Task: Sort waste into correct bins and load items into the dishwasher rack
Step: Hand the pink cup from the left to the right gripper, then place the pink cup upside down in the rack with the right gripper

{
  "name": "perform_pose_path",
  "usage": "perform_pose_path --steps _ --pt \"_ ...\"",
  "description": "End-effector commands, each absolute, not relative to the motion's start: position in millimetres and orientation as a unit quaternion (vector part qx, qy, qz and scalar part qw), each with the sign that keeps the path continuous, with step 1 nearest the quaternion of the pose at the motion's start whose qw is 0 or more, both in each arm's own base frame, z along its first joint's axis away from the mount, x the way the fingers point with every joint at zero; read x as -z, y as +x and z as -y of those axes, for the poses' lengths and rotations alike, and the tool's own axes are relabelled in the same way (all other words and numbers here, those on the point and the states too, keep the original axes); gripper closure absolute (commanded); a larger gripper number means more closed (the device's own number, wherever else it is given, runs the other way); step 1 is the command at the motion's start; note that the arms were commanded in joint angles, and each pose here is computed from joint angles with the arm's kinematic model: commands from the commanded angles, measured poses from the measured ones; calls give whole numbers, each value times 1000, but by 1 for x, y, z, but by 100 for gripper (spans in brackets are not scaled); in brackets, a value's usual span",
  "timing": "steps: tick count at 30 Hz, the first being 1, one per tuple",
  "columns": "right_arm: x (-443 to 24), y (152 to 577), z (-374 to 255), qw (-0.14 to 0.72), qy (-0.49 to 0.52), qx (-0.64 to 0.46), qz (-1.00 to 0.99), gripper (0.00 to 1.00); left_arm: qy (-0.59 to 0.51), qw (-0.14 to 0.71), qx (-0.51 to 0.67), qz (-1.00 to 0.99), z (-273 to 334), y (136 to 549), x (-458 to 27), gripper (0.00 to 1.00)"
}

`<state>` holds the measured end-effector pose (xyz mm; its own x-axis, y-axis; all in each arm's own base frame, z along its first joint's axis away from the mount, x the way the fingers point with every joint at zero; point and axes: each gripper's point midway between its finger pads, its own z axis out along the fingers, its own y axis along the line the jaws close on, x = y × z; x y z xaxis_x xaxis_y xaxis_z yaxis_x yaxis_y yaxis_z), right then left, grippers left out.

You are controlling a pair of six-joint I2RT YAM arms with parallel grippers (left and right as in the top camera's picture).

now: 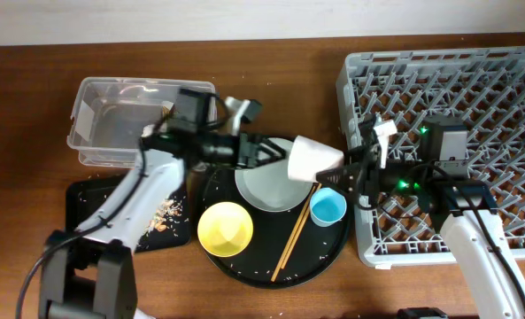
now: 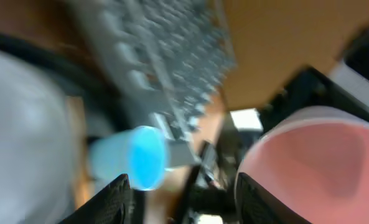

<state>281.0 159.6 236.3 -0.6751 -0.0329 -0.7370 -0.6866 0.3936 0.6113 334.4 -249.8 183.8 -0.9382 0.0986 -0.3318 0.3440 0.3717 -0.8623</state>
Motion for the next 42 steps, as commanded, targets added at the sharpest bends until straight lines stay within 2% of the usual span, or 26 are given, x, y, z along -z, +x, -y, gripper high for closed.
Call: perform_pose_path --steps 1,4,5,10,14,17,18,23,24,25,26,27,28,29,31,35,38,42 --pt "-223 302 -133 341 -176 -385 -839 51 96 198 410 -885 179 363 -170 46" --pt "-225 306 -58 301 -37 -185 -935 56 19 194 245 -950 89 346 -155 46" --pt "-231 305 -40 299 -2 -153 -942 56 -3 188 206 -960 69 339 -152 46" --pt "-255 289 78 288 181 -18 -940 56 -42 196 143 -969 32 327 -160 44" --pt "-248 280 156 255 312 29 -915 56 -42 199 143 -969 32 327 -161 44" --pt "-215 276 203 206 390 31 -897 55 -42 197 143 -969 32 326 -161 44" --pt "-201 273 214 186 406 28 -895 52 -42 197 143 -969 32 327 -161 44" --pt "-162 255 254 133 475 36 -869 52 -42 197 143 -969 32 327 -161 44" --pt "-159 252 259 126 484 43 -865 52 -42 197 143 -969 32 327 -161 44" --pt "-152 252 259 117 485 40 -866 46 -42 197 143 -969 32 327 -161 44" --pt "-146 252 258 105 485 36 -868 36 -42 197 143 -969 32 327 -161 44" --pt "-139 252 256 93 485 29 -869 21 -42 197 143 -969 32 326 -161 44" --pt "-135 253 255 89 485 22 -870 12 -42 197 143 -969 32 326 -161 43" --pt "-134 257 251 93 484 7 -870 6 -41 197 143 -969 32 326 -161 37" --pt "-136 266 242 103 480 -29 -871 4 -40 198 149 -968 34 327 -162 34" --pt "-165 274 221 131 453 -75 -879 7 -25 207 173 -963 47 331 -166 34" --pt "-213 274 191 183 415 -68 -889 8 34 238 200 -950 84 341 -178 35" --pt "-244 272 128 201 329 -69 -920 7 139 275 229 -923 156 342 -193 35"
